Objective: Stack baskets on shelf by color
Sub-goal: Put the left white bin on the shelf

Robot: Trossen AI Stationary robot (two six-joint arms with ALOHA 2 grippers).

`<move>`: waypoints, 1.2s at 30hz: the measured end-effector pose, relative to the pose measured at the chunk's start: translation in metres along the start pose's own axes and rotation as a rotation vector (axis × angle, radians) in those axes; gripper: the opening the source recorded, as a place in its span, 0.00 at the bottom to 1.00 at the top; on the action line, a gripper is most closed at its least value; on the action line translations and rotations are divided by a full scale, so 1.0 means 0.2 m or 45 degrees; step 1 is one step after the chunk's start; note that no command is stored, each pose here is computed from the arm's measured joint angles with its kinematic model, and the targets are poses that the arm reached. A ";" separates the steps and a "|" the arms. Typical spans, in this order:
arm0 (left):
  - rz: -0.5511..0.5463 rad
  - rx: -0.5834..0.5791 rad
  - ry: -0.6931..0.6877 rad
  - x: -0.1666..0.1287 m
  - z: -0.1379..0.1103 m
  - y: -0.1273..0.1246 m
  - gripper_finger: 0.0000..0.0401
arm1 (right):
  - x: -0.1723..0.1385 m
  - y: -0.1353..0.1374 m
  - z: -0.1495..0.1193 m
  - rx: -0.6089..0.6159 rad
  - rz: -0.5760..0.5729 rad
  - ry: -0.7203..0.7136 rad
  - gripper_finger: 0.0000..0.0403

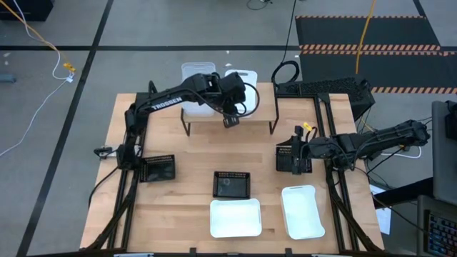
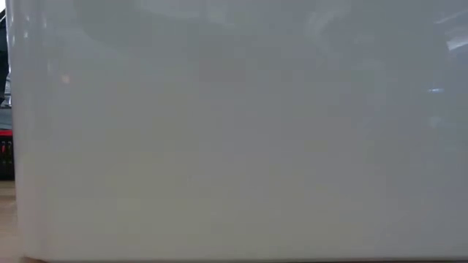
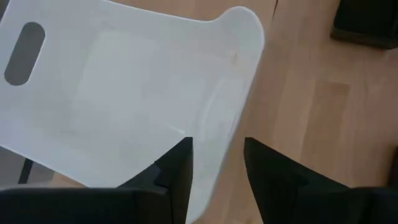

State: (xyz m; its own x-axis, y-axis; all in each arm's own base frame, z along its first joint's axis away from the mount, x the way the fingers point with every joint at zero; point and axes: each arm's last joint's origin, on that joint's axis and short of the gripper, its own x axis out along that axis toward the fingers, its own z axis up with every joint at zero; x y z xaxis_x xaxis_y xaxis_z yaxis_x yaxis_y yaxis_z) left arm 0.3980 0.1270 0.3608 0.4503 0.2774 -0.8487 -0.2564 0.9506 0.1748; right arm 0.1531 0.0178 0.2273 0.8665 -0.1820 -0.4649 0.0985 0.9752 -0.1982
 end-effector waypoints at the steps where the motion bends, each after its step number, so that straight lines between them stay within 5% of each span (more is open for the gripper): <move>1: -0.001 0.002 0.005 0.01 0.00 0.00 0.36 | 0.00 0.00 0.00 -0.001 0.000 0.000 0.42; 9: 0.012 -0.003 0.146 0.12 -0.06 0.00 0.28 | 0.00 0.00 0.00 -0.026 0.000 -0.002 0.42; 18: 0.038 -0.125 0.183 0.10 -0.08 0.03 0.02 | 0.00 0.00 0.00 -0.067 -0.001 -0.006 0.42; 36: -0.012 -0.019 0.400 0.05 -0.17 0.01 0.03 | 0.00 0.00 0.01 -0.066 -0.003 -0.024 0.42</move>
State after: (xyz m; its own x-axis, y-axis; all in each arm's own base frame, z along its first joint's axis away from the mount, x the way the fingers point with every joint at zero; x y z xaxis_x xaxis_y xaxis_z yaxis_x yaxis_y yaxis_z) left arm 0.3722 0.1271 0.3364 0.1672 0.2096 -0.9634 -0.2669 0.9503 0.1605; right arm 0.1540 0.0178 0.2293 0.8755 -0.1810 -0.4481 0.0753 0.9670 -0.2435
